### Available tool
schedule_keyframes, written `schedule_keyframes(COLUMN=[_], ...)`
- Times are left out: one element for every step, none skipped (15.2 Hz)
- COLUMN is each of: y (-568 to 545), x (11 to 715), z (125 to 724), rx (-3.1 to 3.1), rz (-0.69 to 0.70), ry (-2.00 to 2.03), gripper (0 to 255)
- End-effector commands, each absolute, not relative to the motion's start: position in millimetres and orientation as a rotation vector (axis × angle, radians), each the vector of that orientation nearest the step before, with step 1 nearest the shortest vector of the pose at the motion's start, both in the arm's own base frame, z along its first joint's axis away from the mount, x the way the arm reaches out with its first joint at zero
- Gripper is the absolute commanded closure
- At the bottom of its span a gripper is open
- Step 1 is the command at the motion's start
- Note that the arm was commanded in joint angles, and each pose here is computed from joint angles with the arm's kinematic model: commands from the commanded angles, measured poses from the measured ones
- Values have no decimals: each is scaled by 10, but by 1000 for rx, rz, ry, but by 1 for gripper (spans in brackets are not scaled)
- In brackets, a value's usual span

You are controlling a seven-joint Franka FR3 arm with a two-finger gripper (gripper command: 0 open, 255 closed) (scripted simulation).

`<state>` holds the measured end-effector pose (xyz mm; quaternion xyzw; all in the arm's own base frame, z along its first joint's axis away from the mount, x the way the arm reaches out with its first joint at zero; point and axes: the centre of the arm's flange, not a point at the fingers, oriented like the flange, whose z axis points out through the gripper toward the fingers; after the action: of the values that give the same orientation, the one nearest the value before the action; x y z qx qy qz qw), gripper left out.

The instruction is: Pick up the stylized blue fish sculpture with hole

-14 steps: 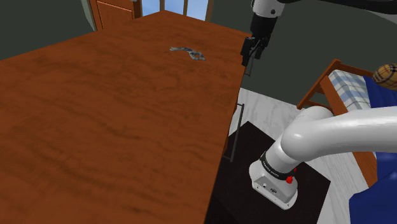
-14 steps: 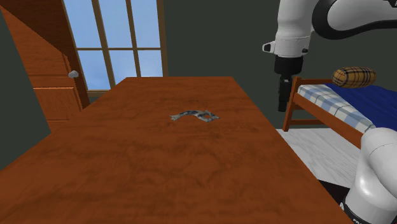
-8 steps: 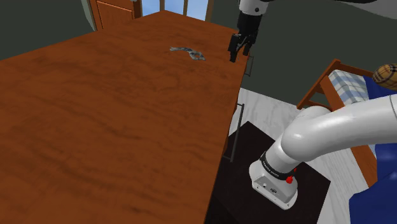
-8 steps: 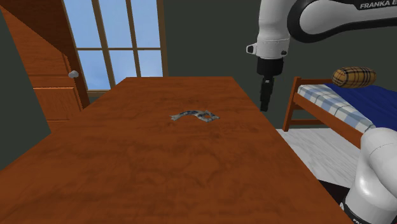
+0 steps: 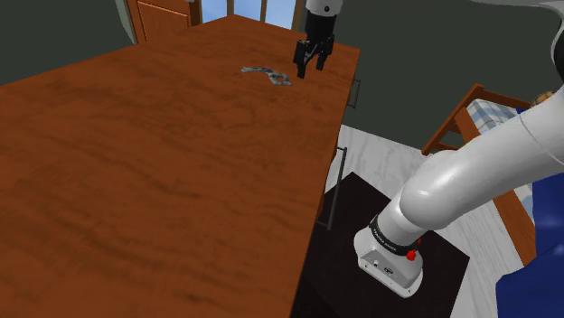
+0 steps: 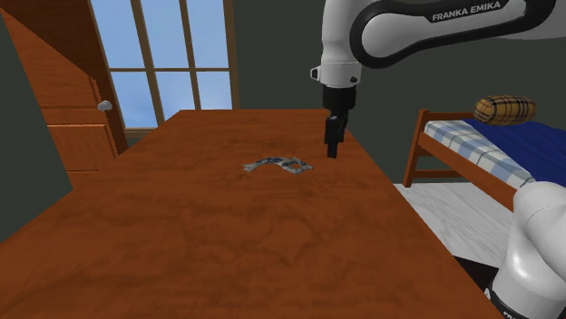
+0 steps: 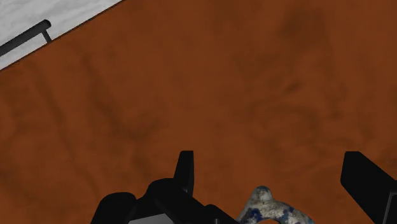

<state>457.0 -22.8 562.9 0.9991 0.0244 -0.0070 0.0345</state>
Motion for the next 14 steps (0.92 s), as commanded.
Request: schedule_keyframes(y=[-206,-193,-180,-167,-153,-139,-124,-110,-95,-80,-80,-80,-80,-80], x=[4851,4976,5101,5226,5351,5476,5601,5726,5851,5969,5969,5969,5969,5969], z=[5562,5546,5531,5515,5501,5487,5473,5459,5446,5434,5382,5329,5276,5223], rx=[3074,3075,3076,3076,3077,3078,3079,3080,3081,3082,3082,3082,3082,3082], rz=[-11,-6,-1,5,10,15,20,25,30,35,35,35,35,35], ry=[81,84,88,91,94,98,101,104,107,110,110,110,110,110], gripper=[0,0,0,0,0,0,0,0,0,0,0,0,0,0])
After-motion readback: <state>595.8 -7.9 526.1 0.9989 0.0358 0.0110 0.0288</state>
